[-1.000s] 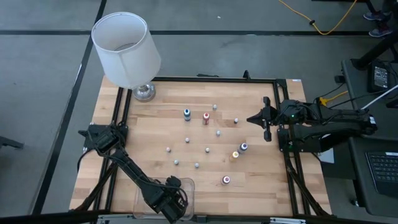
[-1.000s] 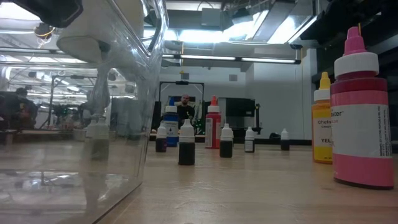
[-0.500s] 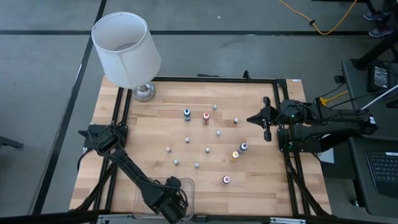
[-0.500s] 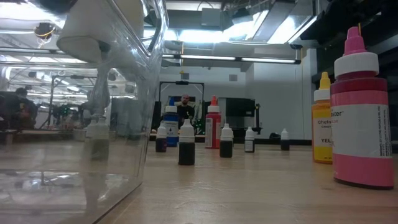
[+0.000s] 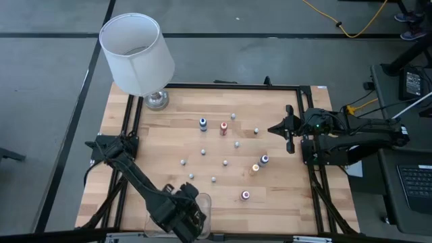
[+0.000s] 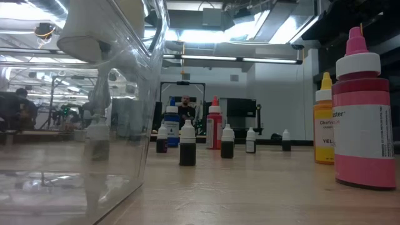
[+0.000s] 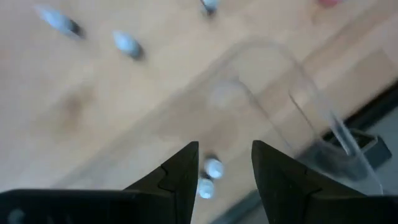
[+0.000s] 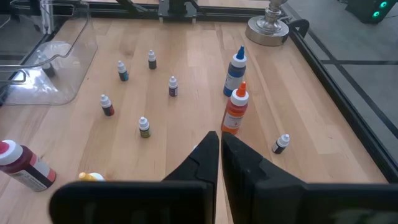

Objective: Pick & Place food coloring
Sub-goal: Put the left red food coloring bottle into the bin

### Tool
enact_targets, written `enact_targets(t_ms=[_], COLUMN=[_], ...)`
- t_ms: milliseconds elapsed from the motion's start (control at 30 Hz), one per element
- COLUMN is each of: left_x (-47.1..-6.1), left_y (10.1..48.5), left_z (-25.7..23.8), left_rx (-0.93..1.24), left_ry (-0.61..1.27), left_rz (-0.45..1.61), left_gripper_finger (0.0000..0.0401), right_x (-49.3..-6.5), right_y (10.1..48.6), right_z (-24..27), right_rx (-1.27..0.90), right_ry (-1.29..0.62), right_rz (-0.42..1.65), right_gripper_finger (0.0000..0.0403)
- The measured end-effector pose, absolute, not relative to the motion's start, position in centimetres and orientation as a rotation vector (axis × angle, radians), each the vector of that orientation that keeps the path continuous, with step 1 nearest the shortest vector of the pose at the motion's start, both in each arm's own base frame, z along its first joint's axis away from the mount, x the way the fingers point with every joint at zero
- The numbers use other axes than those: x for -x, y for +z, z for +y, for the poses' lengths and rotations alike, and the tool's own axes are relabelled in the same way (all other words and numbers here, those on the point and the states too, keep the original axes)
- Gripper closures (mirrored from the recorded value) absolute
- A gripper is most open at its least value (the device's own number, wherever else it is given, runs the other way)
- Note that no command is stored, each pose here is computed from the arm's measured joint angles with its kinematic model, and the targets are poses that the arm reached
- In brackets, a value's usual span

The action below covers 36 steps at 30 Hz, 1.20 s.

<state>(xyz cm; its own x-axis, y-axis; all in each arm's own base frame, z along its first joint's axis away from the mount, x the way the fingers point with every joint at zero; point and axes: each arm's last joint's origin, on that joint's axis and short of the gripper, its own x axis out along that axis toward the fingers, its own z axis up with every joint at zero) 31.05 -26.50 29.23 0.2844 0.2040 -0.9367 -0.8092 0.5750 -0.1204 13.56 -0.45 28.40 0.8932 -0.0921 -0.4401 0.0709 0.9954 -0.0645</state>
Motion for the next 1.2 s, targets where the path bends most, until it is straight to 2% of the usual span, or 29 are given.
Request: enact_targets(t_ms=[167, 400, 667, 833, 967, 1200], left_x=[-31.1, -29.7, -25.3, -21.5, -19.1, -18.3], left_y=[33.6, 37.5, 40.6, 40.2, 38.2, 33.3], left_z=[-25.2, -22.7, -18.2, -15.0, -13.2, -12.0], left_rx=[0.677, 0.693, 0.652, 0.625, 0.608, 0.566], left_ry=[0.697, 0.682, 0.67, 0.69, 0.729, 0.706], left_rz=[1.003, 0.837, 0.745, 0.761, 0.822, 0.909], left_gripper_finger=[0.0258, 0.0258, 0.0258, 0.0258, 0.0258, 0.0248], right_x=[-13.6, -13.6, -13.6, -13.6, -13.6, -13.6], right_y=[28.4, 28.5, 28.5, 28.5, 28.5, 28.5], right_z=[-0.4, -0.5, -0.5, -0.5, -0.5, -0.5], right_rx=[0.047, 0.047, 0.047, 0.046, 0.043, 0.014], right_ry=[-0.085, -0.085, -0.085, -0.086, -0.086, -0.094], right_rz=[0.458, 0.45, 0.451, 0.45, 0.451, 0.449], right_gripper_finger=[0.0379, 0.0379, 0.0379, 0.0379, 0.0379, 0.038])
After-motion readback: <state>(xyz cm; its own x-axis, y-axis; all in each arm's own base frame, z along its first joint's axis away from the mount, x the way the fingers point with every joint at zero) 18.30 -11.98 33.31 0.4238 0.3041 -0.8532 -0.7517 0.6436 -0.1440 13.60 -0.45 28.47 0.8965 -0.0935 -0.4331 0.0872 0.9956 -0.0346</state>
